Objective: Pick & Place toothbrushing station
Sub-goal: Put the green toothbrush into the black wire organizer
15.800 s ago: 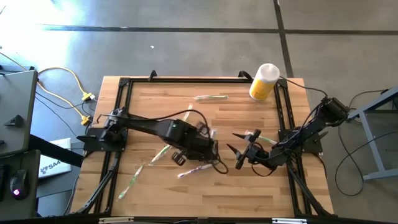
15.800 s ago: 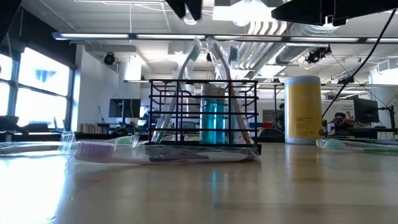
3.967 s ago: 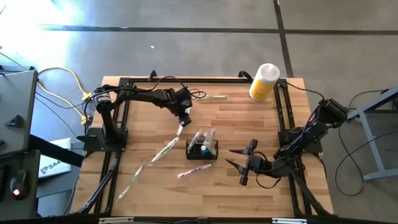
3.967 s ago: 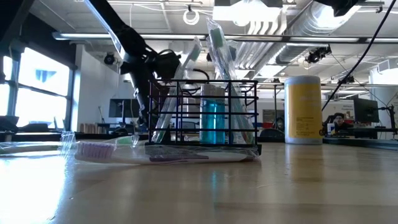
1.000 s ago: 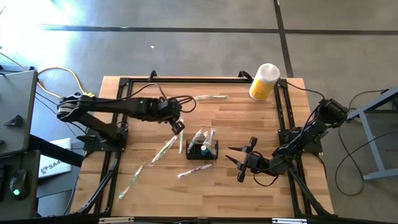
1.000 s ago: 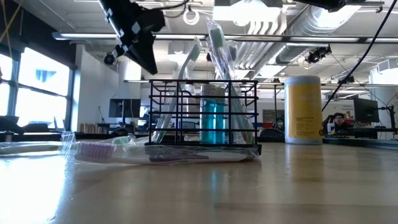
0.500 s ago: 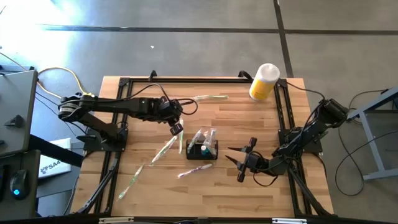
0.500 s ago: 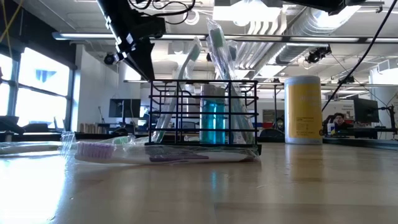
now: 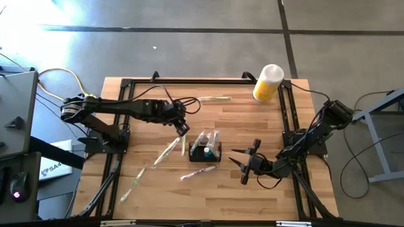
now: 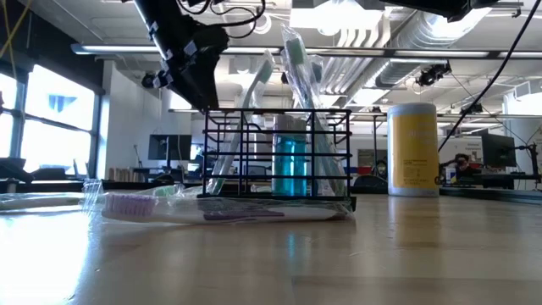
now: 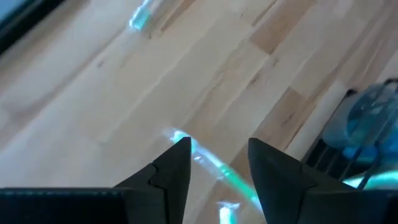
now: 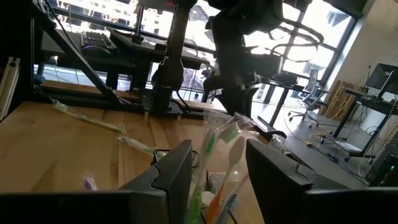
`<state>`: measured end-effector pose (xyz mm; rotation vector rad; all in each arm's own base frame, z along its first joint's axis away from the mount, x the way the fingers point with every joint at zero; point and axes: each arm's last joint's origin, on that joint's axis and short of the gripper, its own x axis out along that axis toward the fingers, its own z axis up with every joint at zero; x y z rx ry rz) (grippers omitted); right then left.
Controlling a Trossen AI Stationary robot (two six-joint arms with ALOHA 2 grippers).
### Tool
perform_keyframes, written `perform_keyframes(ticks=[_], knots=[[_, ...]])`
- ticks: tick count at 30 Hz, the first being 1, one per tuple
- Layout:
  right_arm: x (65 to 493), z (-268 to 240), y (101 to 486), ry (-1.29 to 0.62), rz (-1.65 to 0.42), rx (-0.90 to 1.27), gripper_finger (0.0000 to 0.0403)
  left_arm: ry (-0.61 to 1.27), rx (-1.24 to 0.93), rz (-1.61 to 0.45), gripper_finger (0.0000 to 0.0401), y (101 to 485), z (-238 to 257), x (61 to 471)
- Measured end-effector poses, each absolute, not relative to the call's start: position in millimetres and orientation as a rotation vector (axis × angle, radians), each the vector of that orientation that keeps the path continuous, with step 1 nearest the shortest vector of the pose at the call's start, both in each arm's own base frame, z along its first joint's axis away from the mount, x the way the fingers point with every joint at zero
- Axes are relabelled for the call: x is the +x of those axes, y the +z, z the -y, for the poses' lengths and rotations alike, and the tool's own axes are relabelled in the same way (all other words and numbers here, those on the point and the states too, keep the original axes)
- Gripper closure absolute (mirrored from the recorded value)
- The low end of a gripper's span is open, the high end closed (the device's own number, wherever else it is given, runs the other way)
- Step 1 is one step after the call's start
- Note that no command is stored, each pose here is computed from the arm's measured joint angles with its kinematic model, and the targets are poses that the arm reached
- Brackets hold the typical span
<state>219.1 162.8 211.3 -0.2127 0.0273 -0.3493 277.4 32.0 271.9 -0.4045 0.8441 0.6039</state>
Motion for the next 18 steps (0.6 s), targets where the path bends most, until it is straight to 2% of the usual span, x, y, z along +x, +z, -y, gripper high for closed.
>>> perform_keyframes(ticks=[6, 18], knots=[[219, -163, 211, -0.356, -0.028, -0.213, 0.0259, 0.647, -0.467, -0.915, 0.0246, 254, -32, 285], [219, -162, 211, -0.368, -0.030, -0.213, 0.0259, 0.674, -0.453, -1.072, 0.0246, 209, -33, 306]])
